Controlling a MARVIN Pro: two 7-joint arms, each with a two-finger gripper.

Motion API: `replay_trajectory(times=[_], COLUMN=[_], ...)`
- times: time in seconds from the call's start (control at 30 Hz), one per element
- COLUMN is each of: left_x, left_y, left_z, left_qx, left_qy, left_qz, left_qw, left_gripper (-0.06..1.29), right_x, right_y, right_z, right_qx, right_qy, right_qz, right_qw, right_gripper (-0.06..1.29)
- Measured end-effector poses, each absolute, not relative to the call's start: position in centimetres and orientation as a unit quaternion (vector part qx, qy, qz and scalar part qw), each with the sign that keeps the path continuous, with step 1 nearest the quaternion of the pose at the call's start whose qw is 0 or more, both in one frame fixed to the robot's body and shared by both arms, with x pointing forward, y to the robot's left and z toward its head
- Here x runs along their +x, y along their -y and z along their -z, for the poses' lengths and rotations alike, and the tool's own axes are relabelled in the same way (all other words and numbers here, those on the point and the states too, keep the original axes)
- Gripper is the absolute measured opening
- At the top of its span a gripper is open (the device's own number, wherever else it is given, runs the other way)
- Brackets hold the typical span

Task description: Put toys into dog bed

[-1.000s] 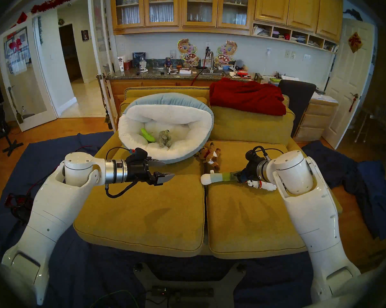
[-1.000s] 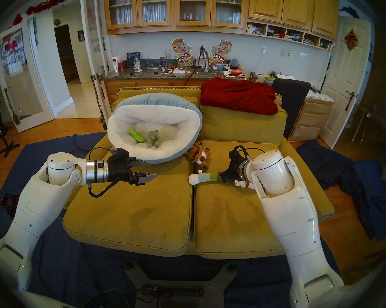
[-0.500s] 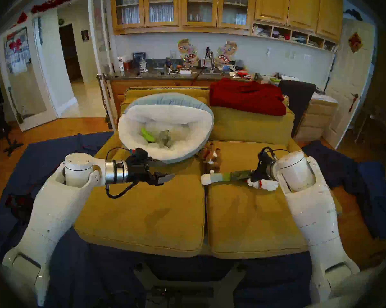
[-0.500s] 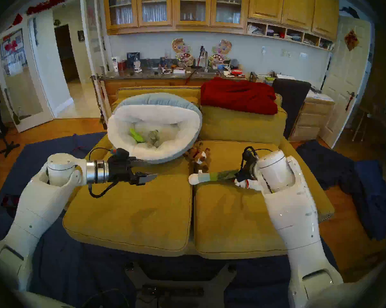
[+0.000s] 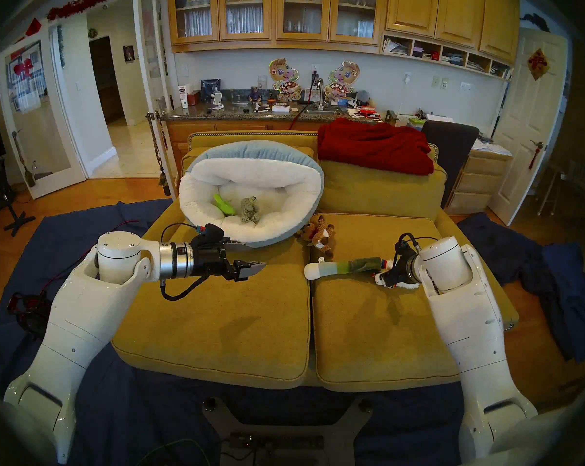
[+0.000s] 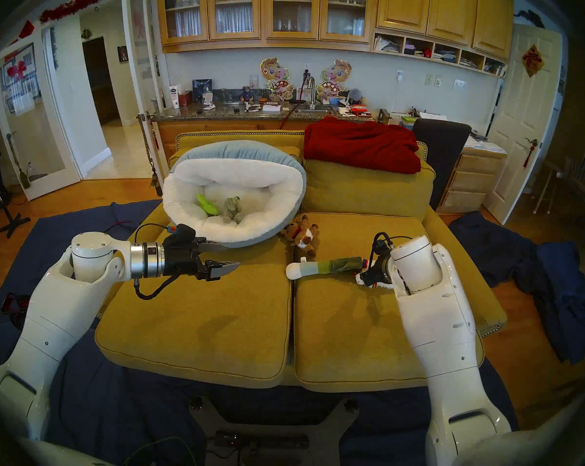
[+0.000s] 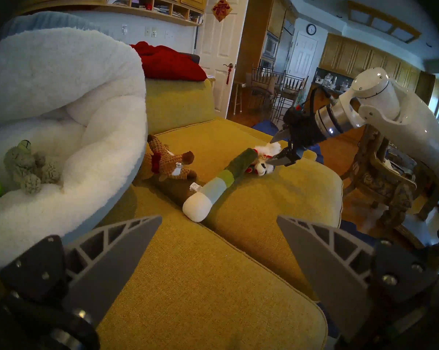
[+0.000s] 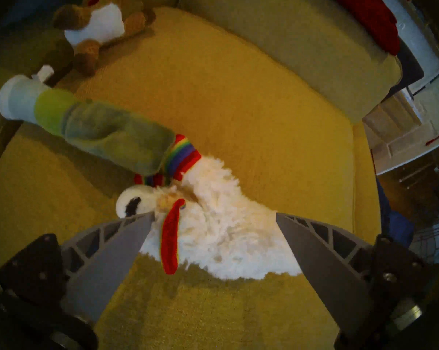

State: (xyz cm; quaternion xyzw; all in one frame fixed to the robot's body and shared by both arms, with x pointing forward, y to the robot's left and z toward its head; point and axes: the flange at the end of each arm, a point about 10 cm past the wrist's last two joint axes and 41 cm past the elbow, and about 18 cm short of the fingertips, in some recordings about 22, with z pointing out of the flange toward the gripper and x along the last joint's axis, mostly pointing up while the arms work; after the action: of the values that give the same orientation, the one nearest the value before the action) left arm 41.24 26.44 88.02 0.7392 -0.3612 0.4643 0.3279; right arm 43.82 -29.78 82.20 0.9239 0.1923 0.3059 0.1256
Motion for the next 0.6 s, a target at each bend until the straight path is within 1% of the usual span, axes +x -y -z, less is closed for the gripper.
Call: replay_trajectory(times=[0.47,0.53,0.57,0.6], left_x=[41.2,41.2,41.2,41.2], left_y=[-26.4,-26.5,-26.5,-26.5], left_z=[-88.0,-88.1,-88.1,-88.1], left_qx=[0.739,0.739,0.739,0.739], left_qy=[0.361,0.361,0.361,0.361], left_qz=[-0.465,-0.465,-0.465,-0.465], left_qw=[0.329,0.329,0.329,0.329], left_gripper=[1.24,1.24,1.24,1.24], right_x=[43.8,43.7,43.7,43.6], right_y=[29.4,29.2,29.2,29.1], right_z=[-80.7,-80.7,-80.7,-80.8], right_qx=[0.937,0.937,0.937,0.937], right_qy=[-0.176,-0.176,-0.177,-0.178], right_qz=[-0.284,-0.283,-0.283,-0.283], right_qw=[0.106,0.104,0.104,0.104], right_gripper=[1.24,1.13,1.01,0.92])
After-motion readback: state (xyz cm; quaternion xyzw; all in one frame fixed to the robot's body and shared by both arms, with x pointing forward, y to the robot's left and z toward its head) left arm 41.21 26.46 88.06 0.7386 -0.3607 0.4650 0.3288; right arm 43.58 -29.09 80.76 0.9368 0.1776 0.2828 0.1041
